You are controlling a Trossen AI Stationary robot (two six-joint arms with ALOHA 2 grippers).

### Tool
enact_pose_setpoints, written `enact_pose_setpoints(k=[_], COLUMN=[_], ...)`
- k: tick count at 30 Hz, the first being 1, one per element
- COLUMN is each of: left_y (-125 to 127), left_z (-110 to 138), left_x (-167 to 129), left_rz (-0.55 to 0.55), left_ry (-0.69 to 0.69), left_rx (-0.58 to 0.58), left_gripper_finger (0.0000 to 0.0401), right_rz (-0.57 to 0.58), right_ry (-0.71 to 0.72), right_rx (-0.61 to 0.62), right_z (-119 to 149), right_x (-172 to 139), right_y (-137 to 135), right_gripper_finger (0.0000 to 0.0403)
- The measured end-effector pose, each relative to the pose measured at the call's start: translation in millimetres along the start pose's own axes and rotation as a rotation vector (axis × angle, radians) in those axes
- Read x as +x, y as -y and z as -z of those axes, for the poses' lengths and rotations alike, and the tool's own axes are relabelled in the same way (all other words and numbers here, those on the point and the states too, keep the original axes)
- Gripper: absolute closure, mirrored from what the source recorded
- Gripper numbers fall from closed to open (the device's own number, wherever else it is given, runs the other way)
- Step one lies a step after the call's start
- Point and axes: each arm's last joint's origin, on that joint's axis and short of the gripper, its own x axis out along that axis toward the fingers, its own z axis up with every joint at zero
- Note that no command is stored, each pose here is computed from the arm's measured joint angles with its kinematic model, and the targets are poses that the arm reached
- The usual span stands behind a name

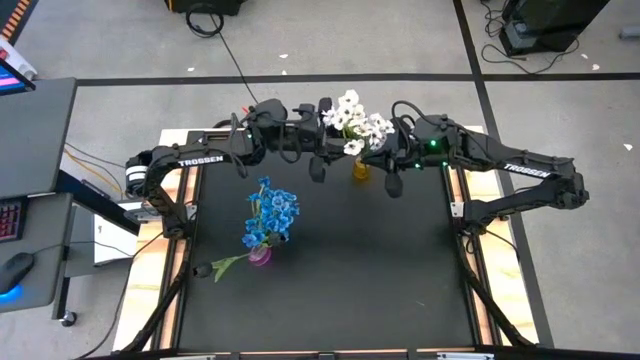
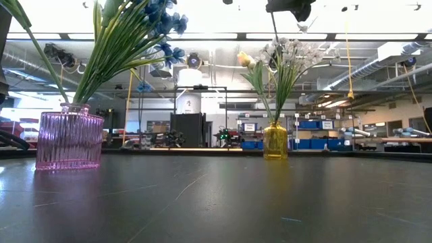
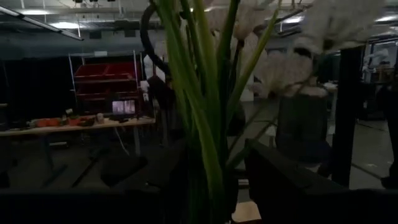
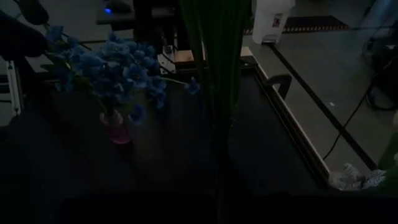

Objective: Sort flowers into vase by color
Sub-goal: Put the white flowers into the yellow vase

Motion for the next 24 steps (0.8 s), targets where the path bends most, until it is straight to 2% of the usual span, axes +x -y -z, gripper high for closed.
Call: enact_pose_setpoints(k=[9, 16, 24], left_y=[0.0, 0.2, -6.7], left_z=[-1.7, -1.9, 8.5], left_x=[0.0, 0.0, -3.1], left_rz=[0.000, 0.001, 0.001], left_ry=[0.016, 0.018, -0.082], left_rx=[0.004, 0.001, -0.050], left_gripper_finger=[0.0239, 0.0239, 0.0239], right_rz=[-0.021, -0.041, -0.038], right_ry=[0.039, -0.030, -0.014], right_rx=[-0.012, -0.014, -0.005], right_z=[-16.4, -12.1, -13.6], right_x=[-8.8, 18.1, 8.3], right_y=[-1.0, 0.0, -0.6], right_gripper_finger=[0.0390, 0.0390, 0.0390])
